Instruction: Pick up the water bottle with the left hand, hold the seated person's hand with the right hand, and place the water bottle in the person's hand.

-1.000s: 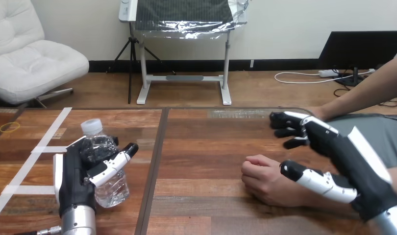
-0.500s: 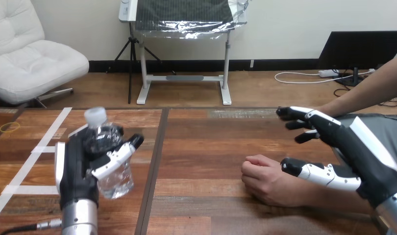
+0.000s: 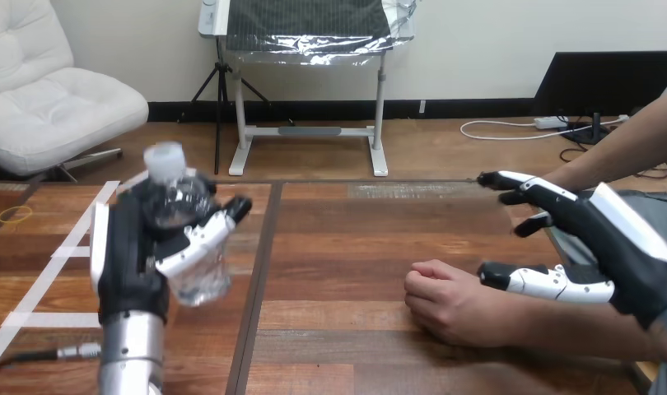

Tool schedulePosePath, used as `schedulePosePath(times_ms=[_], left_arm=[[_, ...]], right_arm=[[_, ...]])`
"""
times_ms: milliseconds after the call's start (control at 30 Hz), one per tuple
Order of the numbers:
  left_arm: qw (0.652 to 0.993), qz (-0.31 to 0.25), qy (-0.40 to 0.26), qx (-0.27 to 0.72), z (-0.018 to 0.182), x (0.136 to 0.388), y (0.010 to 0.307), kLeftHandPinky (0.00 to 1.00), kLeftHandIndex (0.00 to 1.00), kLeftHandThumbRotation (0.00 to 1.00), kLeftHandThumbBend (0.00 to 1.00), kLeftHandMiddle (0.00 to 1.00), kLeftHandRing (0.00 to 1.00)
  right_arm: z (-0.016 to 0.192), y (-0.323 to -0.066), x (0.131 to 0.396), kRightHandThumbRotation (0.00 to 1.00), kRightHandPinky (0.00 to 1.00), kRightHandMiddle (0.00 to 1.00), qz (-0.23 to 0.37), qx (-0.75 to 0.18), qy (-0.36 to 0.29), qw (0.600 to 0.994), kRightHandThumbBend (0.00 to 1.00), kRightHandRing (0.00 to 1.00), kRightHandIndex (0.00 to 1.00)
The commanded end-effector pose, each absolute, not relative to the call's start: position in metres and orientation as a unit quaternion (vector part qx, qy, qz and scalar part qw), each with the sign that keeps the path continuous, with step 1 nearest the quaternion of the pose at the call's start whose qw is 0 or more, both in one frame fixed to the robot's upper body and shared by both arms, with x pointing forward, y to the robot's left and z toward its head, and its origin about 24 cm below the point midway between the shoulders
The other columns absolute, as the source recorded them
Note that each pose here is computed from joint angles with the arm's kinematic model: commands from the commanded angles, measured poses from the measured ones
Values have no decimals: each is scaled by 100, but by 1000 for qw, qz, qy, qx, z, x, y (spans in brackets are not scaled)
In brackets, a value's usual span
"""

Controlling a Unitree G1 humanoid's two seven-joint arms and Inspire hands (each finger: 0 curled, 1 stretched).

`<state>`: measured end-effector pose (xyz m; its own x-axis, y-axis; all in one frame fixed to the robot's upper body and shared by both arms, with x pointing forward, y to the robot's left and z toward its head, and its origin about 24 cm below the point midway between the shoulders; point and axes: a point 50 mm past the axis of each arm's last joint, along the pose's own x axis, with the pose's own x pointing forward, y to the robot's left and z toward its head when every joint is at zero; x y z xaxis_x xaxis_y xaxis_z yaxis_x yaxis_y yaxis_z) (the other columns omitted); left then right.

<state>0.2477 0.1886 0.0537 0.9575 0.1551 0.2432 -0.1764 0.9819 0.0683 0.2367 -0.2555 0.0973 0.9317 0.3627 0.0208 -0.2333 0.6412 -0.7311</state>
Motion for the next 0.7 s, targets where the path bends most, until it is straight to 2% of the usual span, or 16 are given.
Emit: schedulePosePath(times_ms=[0, 367, 667], left_arm=[[930, 21, -365, 39, 154, 251, 165, 23, 39, 0, 59, 35, 29], [922, 9, -387, 28, 169, 247, 162, 23, 39, 0, 60, 35, 29], [915, 6, -402, 26, 175, 247, 162, 22, 39, 0, 61, 35, 29]], right_arm=[[152, -271, 264, 58, 72, 91, 142, -464, -133, 864, 94, 90, 89], [152, -279, 271, 51, 78, 93, 167, -486, -102, 852, 98, 94, 91], [150, -284, 278, 47, 78, 93, 184, -500, -73, 843, 100, 94, 91]])
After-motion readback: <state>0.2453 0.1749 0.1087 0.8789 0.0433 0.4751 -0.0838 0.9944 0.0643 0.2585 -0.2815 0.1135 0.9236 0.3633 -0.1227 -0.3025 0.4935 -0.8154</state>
